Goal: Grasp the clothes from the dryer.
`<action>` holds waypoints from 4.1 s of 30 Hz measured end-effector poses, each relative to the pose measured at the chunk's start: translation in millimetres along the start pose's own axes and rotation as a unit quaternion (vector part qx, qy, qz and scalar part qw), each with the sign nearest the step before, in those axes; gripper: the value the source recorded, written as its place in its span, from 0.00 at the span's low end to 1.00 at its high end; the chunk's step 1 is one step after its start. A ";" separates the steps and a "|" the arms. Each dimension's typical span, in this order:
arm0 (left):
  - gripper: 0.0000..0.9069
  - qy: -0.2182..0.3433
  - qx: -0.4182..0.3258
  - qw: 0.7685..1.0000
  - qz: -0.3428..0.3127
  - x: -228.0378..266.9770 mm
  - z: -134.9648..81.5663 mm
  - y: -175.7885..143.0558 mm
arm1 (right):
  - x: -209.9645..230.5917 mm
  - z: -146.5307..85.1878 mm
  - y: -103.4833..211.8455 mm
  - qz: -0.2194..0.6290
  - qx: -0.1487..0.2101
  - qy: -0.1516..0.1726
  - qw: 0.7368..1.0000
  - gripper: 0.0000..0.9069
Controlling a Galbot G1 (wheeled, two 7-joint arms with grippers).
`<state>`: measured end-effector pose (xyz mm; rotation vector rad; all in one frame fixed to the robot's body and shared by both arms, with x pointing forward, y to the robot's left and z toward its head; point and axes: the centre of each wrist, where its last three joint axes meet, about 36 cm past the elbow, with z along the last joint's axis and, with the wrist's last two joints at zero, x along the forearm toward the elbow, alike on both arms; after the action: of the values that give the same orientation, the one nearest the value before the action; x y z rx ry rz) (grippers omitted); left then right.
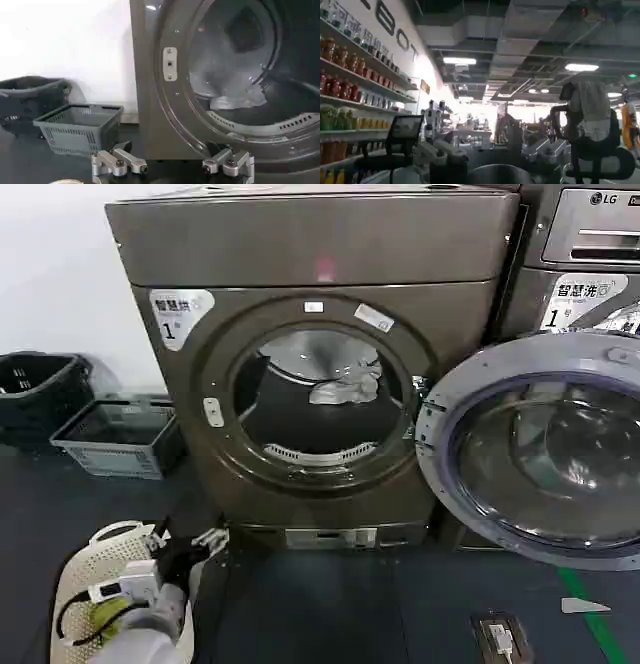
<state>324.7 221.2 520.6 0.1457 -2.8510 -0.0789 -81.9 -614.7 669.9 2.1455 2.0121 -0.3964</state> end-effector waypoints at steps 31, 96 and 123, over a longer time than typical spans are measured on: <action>1.00 -0.007 -0.008 1.000 -0.002 7.1 -3.4 2.0 | -4.4 20.3 2.3 0.026 -0.007 -0.017 0.999 1.00; 1.00 -0.007 -0.006 1.000 0.011 8.6 -3.6 -6.9 | -9.9 33.6 -9.0 0.065 -0.026 -0.029 0.997 1.00; 1.00 -0.005 -0.005 1.000 0.015 6.3 -2.2 -8.7 | -13.5 36.3 -18.7 0.091 -0.048 -0.042 0.994 1.00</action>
<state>320.1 211.8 523.9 0.0996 -2.8606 -0.0870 -104.0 -637.3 640.7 2.1914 1.7369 -0.3485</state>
